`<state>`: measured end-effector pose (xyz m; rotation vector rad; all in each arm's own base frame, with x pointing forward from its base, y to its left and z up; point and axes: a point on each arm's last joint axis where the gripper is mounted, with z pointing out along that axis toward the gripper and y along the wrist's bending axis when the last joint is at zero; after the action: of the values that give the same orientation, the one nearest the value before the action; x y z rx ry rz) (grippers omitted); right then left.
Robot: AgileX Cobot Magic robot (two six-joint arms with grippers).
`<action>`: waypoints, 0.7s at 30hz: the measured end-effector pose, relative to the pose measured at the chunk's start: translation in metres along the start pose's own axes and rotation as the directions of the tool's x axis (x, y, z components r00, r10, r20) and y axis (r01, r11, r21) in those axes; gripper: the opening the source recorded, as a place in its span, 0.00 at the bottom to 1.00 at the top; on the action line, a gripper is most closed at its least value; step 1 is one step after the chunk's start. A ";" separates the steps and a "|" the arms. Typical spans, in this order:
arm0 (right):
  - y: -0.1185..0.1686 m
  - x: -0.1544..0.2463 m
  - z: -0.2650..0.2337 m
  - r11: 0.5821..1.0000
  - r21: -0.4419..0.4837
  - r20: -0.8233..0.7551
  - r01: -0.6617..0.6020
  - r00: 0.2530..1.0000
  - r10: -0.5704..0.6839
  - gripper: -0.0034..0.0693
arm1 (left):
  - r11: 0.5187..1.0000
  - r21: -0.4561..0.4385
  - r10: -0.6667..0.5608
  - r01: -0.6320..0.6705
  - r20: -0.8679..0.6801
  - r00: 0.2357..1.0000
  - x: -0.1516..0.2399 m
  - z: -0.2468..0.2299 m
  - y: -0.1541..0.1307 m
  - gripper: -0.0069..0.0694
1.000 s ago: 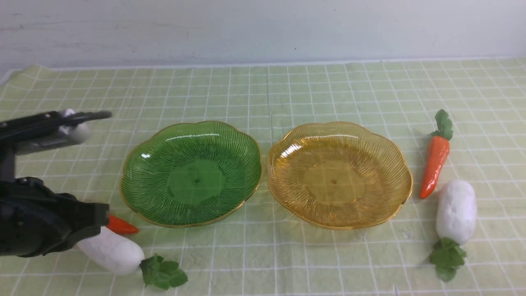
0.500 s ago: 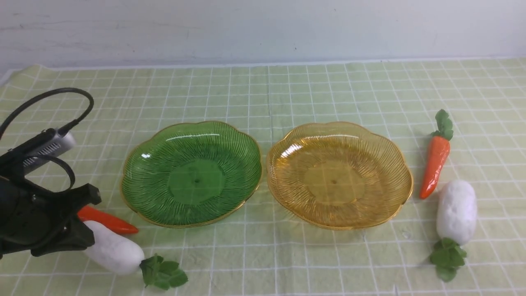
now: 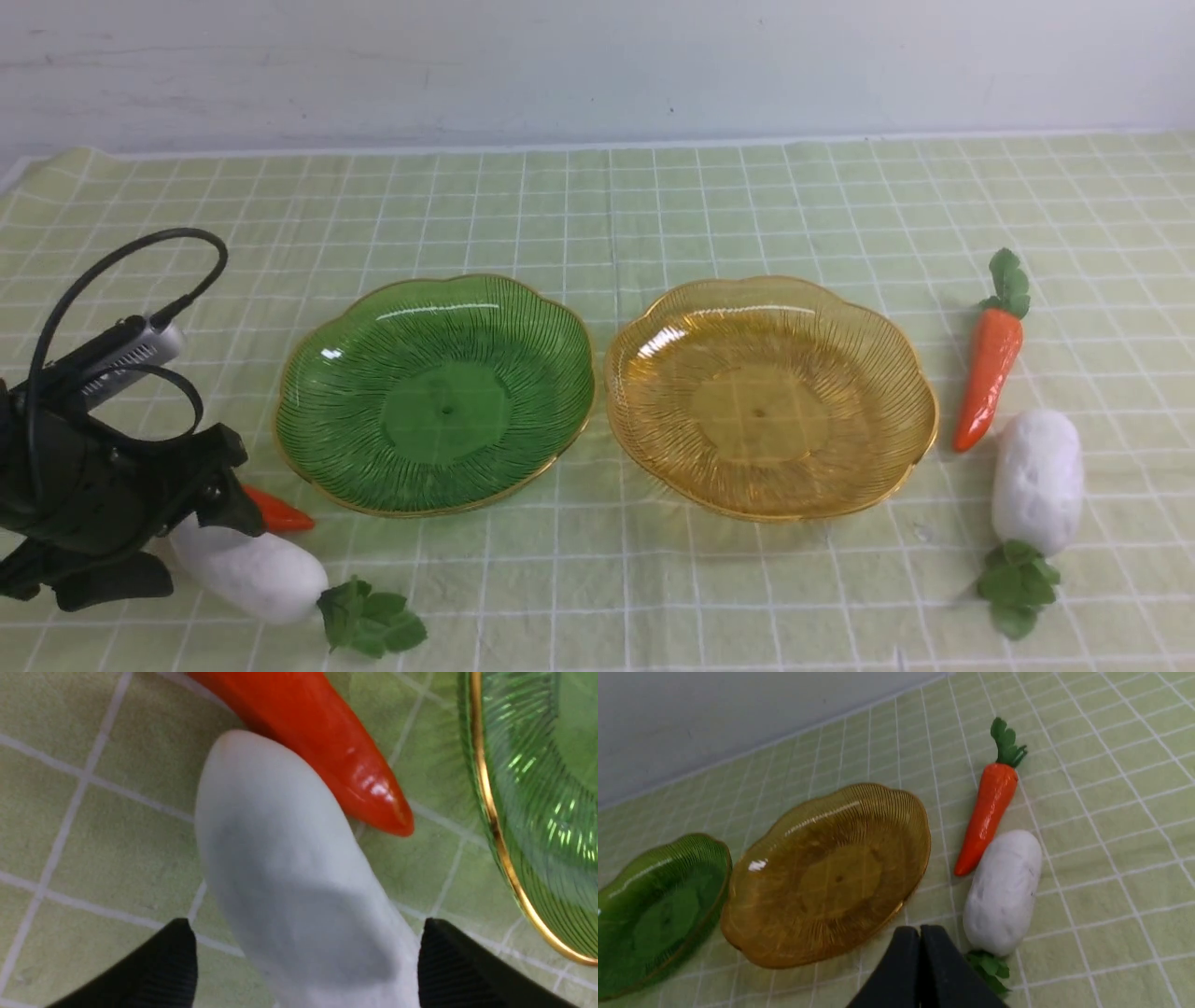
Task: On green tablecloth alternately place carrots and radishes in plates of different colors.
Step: 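Pick up the white radish and place it in the left plate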
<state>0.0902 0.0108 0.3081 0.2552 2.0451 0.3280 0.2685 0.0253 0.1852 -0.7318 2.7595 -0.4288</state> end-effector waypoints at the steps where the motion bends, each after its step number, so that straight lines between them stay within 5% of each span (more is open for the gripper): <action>1: 0.002 -0.007 0.002 1.000 0.005 -0.045 0.019 0.999 -0.018 0.03 | 1.000 0.000 -0.008 0.008 -0.001 1.000 -0.001 0.003 0.000 0.85; 5: 0.006 -0.023 0.022 0.998 0.015 -0.178 0.056 0.983 -0.053 0.03 | 0.999 0.008 -0.041 0.041 -0.008 0.999 -0.004 0.012 0.001 0.79; 7: 0.007 -0.028 0.037 0.999 0.006 -0.230 0.046 0.972 -0.044 0.03 | 0.999 0.008 -0.036 0.036 -0.020 0.999 -0.006 0.016 0.001 0.65; 16: -0.005 -0.018 0.095 0.998 0.049 -0.446 0.025 0.895 -0.001 0.03 | 0.998 -0.007 0.068 -0.069 -0.126 0.990 0.010 -0.004 0.000 0.65; 21: -0.012 -0.016 0.114 0.995 0.085 -0.470 0.051 0.883 -0.005 0.03 | 0.982 0.051 0.186 -0.184 -0.045 0.981 0.019 -0.047 -0.021 0.65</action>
<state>0.1979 0.0083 0.2652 0.2180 2.5481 0.2946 0.2467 0.0083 0.2320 -0.4532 2.8207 -0.4755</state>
